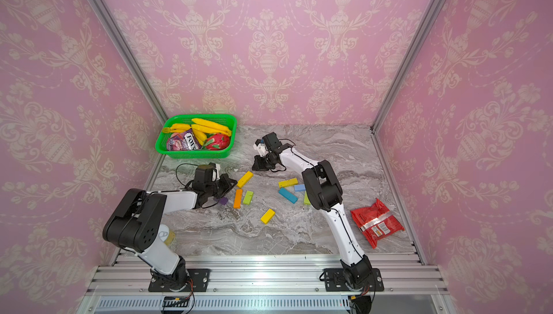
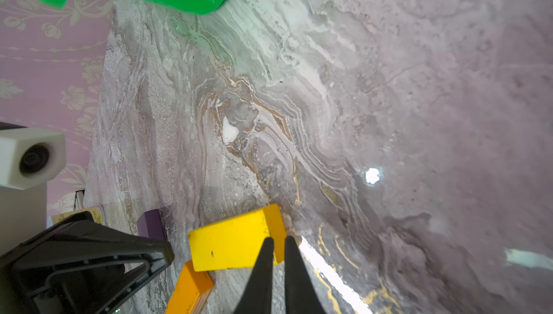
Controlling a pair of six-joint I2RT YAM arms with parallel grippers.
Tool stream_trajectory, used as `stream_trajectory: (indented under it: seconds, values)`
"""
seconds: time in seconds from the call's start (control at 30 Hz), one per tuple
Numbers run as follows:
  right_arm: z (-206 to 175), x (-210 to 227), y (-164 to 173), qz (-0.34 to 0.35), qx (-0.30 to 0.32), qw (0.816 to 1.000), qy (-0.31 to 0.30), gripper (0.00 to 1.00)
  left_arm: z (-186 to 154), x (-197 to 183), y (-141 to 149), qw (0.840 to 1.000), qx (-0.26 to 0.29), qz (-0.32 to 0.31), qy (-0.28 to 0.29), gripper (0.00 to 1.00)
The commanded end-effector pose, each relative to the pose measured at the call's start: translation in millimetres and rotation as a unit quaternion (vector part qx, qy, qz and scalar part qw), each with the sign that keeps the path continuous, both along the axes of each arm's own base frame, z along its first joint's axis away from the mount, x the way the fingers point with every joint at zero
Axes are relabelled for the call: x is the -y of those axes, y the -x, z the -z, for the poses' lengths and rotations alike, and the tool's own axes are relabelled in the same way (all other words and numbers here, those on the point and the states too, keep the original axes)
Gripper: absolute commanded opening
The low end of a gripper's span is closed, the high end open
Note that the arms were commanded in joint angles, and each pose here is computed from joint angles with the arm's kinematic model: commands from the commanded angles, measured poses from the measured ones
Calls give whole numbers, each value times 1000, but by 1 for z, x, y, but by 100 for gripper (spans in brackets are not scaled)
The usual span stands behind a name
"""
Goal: Assemble the letter p with building blocks
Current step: Adjust the building block at the center of the board.
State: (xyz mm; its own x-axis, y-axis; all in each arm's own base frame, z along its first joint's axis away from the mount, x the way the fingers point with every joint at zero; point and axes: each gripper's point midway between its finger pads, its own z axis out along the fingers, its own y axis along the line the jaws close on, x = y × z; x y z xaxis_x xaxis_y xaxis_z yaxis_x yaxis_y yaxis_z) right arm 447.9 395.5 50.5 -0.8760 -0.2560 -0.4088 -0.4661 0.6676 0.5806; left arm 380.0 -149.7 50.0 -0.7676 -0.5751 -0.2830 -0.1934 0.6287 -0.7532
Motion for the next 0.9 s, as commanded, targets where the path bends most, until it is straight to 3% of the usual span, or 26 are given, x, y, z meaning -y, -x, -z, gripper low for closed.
stream_trajectory:
  seconds: [0.0, 0.47, 0.87]
  values:
    - [3, -5, 3, -4, -12, 1000, -4, 11, 3, 3, 2, 1000, 2, 0, 0, 0]
    - [16, -6, 11, -10, -35, 999, -6, 10, 17, -4, 22, 999, -26, 5, -39, 0]
    - [28, -2, 25, -12, -58, 998, -5, 10, 37, -3, 13, 997, -47, 6, -55, 0]
